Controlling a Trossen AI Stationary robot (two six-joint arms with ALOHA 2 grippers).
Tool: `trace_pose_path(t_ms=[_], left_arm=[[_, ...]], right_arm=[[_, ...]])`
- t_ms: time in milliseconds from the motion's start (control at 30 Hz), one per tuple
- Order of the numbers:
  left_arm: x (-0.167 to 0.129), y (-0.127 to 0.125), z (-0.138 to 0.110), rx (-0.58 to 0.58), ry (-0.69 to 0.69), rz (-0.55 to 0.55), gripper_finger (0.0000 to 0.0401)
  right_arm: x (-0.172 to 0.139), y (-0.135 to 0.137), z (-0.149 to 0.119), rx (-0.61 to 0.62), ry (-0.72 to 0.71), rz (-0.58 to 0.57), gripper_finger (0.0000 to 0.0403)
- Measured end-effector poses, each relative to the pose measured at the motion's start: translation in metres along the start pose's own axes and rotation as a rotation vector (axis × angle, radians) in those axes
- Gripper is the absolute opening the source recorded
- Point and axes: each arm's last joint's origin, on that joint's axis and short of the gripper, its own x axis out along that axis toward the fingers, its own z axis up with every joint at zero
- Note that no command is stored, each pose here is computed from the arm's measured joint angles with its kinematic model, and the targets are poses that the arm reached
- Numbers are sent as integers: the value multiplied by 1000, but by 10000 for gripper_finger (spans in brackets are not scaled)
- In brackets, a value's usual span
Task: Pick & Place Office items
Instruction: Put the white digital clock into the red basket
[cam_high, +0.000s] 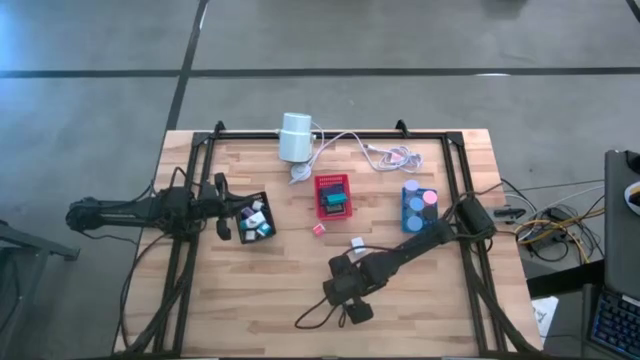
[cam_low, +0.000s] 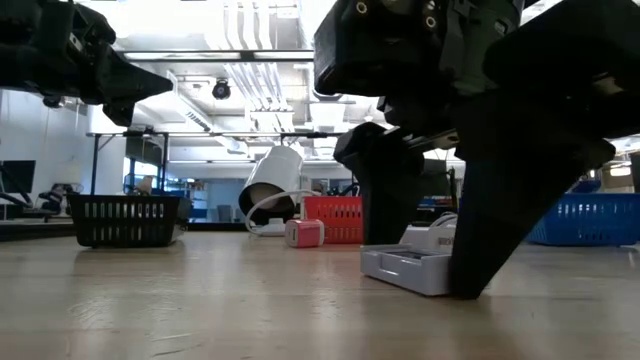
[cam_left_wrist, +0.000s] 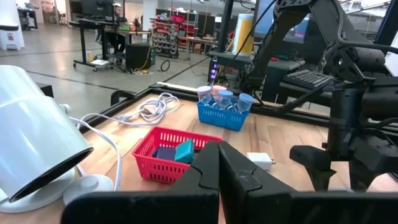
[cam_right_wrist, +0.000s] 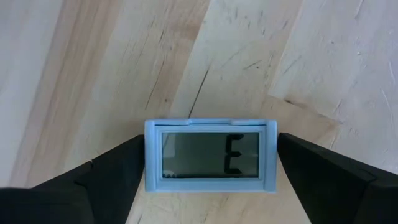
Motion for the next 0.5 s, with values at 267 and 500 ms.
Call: trace_pose_path(t_ms=[267,500], left_arm=[[0,0,0,0,0,0,0],[0,0,-1,1,6,1,0]], right_arm=[[-4,0,1,5,-16,2,277],[-16,1,9,-57,-109,16,277]])
